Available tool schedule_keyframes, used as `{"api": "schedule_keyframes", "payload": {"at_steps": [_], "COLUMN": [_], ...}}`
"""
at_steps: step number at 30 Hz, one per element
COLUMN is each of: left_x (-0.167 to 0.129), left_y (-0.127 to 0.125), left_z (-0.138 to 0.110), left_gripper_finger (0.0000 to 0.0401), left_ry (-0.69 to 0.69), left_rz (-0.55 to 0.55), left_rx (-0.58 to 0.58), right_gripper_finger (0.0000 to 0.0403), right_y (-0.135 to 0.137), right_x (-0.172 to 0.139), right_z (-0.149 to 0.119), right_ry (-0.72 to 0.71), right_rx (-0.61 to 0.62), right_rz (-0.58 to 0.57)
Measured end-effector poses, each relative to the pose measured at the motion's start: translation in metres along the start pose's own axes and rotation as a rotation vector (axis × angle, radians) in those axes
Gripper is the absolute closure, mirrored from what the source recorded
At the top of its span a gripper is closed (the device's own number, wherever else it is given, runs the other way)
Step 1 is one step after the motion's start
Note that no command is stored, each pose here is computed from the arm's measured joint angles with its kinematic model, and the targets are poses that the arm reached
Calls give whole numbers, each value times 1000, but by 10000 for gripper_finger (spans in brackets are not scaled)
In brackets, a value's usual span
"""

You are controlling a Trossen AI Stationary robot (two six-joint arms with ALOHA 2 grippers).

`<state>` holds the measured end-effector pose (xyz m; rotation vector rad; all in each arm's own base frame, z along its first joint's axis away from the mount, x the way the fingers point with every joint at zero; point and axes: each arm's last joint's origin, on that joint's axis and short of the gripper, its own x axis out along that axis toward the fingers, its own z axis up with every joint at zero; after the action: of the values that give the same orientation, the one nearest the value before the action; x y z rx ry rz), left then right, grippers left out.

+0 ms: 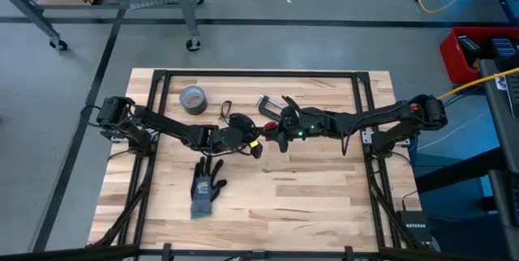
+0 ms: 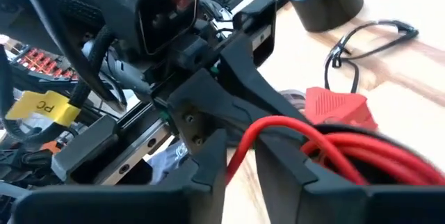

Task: Coil cords
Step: Coil the red wire onto the spool

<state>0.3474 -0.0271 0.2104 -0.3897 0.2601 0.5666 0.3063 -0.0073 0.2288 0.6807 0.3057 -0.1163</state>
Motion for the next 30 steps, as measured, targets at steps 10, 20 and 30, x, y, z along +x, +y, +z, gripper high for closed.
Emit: {"api": "schedule_keyframes", "payload": {"at_steps": [10, 20, 30], "left_x": [4, 5, 5], "left_y": [6, 7, 7], "left_z": [4, 5, 6], "left_gripper_finger": [401, 401, 401], "left_ry": [-8, -16, -28], "left_rz": [20, 22, 41], "left_rx": [-8, -15, 0], "right_gripper_finger": [308, 308, 308], "right_y": [0, 9, 19], "right_x": [9, 9, 8], "right_z": [-13, -22, -31], "right_ry": [44, 41, 68], "right_rx": [44, 30, 11], "right_rz": [-14, -27, -3]}}
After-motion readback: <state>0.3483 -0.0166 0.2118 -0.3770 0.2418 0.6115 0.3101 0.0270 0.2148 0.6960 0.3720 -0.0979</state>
